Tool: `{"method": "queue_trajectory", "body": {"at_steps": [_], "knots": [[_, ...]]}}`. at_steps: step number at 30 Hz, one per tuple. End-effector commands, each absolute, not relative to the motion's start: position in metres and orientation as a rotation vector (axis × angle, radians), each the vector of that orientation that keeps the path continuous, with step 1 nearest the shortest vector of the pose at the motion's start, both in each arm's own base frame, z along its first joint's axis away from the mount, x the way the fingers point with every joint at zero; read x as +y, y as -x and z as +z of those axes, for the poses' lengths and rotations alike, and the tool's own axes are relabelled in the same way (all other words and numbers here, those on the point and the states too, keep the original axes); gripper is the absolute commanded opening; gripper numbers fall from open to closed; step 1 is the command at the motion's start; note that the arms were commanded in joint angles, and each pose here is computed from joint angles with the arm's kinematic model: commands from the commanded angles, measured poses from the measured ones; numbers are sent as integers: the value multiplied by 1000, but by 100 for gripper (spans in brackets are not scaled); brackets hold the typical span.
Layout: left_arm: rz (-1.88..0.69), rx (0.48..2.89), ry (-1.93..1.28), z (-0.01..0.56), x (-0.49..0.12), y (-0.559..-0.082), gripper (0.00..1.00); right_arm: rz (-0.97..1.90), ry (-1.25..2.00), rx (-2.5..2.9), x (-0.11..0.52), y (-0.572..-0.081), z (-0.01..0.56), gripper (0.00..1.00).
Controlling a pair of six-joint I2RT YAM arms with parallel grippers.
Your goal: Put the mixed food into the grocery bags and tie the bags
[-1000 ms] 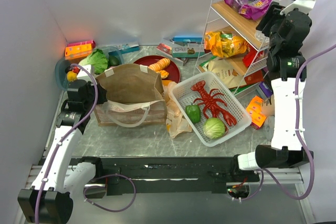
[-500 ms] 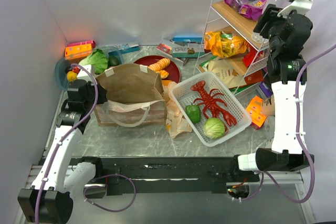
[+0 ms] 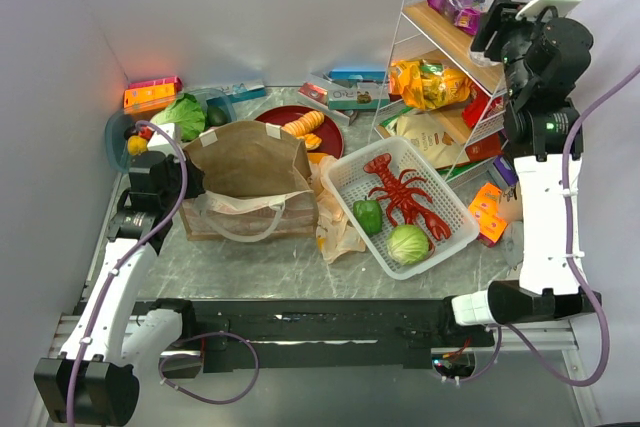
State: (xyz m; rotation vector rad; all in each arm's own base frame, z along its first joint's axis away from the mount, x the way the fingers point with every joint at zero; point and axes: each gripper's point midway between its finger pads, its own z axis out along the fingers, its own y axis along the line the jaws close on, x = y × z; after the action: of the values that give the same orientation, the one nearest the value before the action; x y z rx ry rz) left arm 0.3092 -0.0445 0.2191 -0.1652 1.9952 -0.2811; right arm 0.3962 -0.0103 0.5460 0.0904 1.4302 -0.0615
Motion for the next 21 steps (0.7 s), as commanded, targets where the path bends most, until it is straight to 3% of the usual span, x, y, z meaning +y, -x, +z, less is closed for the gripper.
{"method": "queue_trajectory", "body": {"at_steps": [1,11,21], "knots": [[-302,2026,141,210,-51,-308,1,9,1,1053,24,-341,653,1],[-257,2030,174,210,-43,-309,1,518,453,1144,224,-325,562,0],[-248,2003,188,216,-40,-308,1,695,880,1195,399,-297,466,0]]}}
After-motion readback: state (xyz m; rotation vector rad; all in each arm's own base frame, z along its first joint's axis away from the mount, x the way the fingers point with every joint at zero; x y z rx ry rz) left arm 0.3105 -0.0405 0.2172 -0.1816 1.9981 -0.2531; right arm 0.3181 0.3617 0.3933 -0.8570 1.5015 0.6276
